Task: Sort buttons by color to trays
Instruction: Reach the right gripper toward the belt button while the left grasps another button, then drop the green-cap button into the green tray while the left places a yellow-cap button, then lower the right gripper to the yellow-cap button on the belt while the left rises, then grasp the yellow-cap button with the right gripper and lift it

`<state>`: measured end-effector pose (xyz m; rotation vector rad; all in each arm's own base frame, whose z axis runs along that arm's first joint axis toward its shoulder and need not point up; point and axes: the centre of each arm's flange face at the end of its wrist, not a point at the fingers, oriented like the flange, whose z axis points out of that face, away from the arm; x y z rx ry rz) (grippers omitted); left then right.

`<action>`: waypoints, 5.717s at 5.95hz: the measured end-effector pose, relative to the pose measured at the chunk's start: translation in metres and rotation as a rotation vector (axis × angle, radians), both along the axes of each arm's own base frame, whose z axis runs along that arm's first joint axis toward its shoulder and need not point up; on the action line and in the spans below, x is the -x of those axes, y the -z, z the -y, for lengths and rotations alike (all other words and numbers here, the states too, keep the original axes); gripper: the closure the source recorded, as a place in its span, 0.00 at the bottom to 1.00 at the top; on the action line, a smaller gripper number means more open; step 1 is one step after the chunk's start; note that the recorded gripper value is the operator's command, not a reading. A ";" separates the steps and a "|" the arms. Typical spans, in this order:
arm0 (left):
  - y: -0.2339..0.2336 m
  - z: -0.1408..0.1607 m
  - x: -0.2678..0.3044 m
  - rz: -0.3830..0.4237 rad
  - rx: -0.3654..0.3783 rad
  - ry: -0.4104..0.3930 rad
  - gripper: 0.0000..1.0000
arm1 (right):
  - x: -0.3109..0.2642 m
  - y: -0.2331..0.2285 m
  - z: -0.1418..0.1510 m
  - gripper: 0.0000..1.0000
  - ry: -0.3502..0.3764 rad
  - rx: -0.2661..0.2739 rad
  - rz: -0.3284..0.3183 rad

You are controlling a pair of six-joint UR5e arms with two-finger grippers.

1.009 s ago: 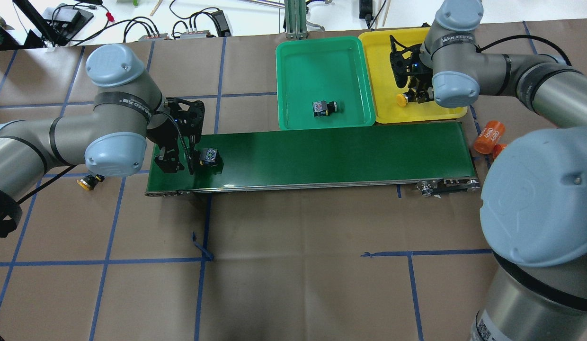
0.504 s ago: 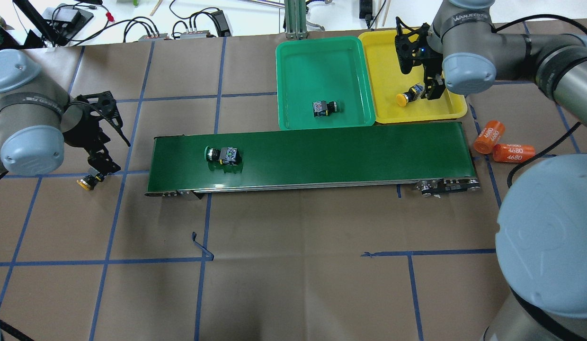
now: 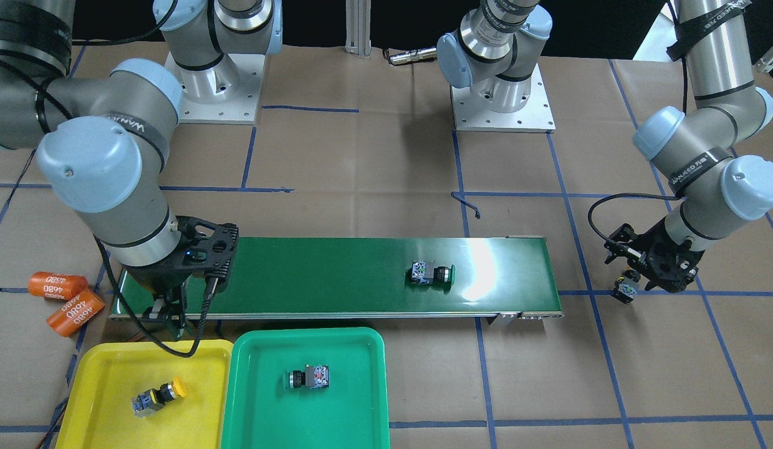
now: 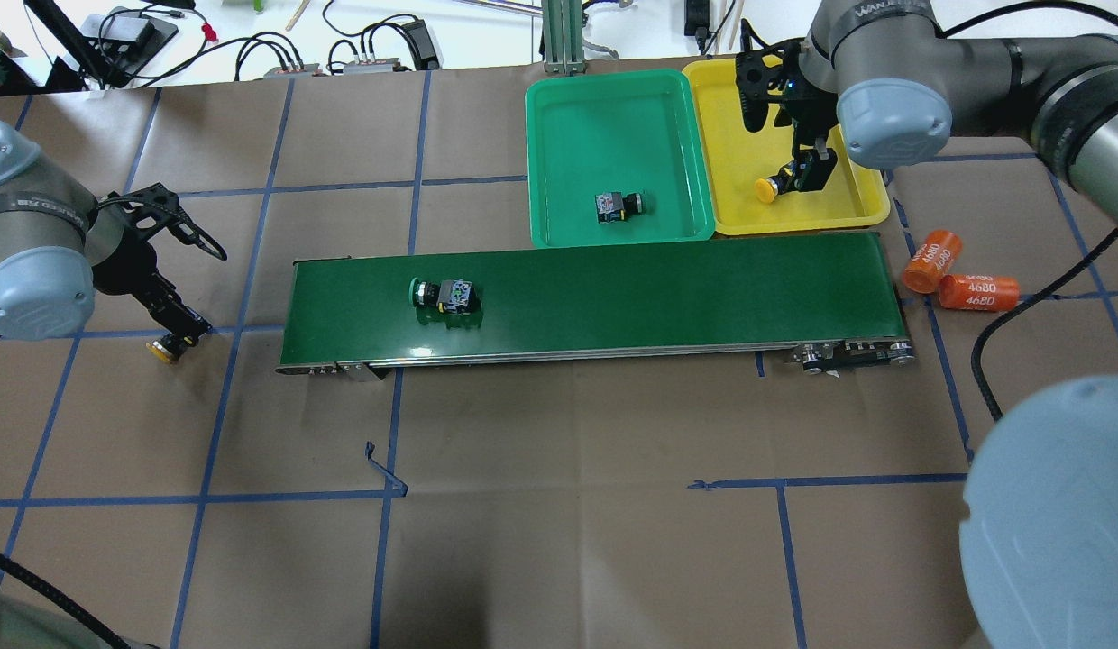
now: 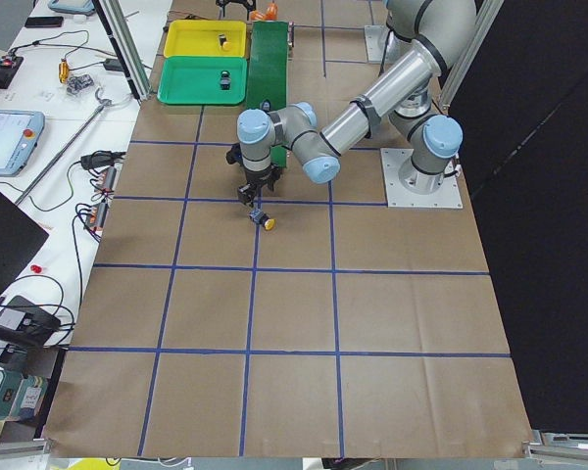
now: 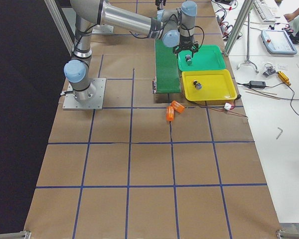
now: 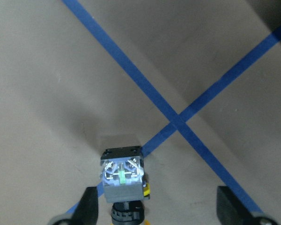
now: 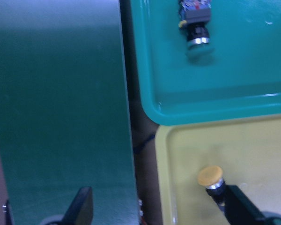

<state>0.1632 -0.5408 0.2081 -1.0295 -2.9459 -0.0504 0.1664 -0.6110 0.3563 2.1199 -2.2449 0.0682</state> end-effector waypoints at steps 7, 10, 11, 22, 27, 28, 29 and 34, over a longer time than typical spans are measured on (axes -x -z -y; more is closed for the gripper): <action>-0.051 0.007 0.051 -0.015 0.010 0.158 1.00 | -0.112 0.032 -0.075 0.00 -0.022 -0.095 0.047; -0.073 0.000 0.211 -0.100 0.025 0.734 0.46 | -0.156 0.096 -0.083 0.08 0.005 -0.047 0.109; -0.069 -0.005 0.242 -0.106 0.018 0.804 0.02 | -0.155 0.103 -0.084 0.28 -0.005 -0.049 0.107; -0.287 -0.063 0.277 0.028 0.073 -0.467 0.02 | -0.103 0.094 0.108 0.00 -0.097 0.304 0.017; -0.288 -0.083 0.301 0.033 0.080 -0.589 0.01 | -0.096 0.015 0.075 0.00 -0.111 0.108 0.010; -0.287 -0.083 0.299 0.031 0.078 -0.585 0.01 | -0.090 -0.011 0.045 0.00 -0.100 -0.017 -0.005; -0.288 -0.083 0.298 0.031 0.080 -0.583 0.01 | -0.088 -0.023 0.022 0.00 -0.095 -0.097 -0.014; -0.296 -0.089 0.295 0.036 0.097 -0.583 0.01 | -0.080 0.081 -0.058 0.00 -0.256 -0.096 -0.010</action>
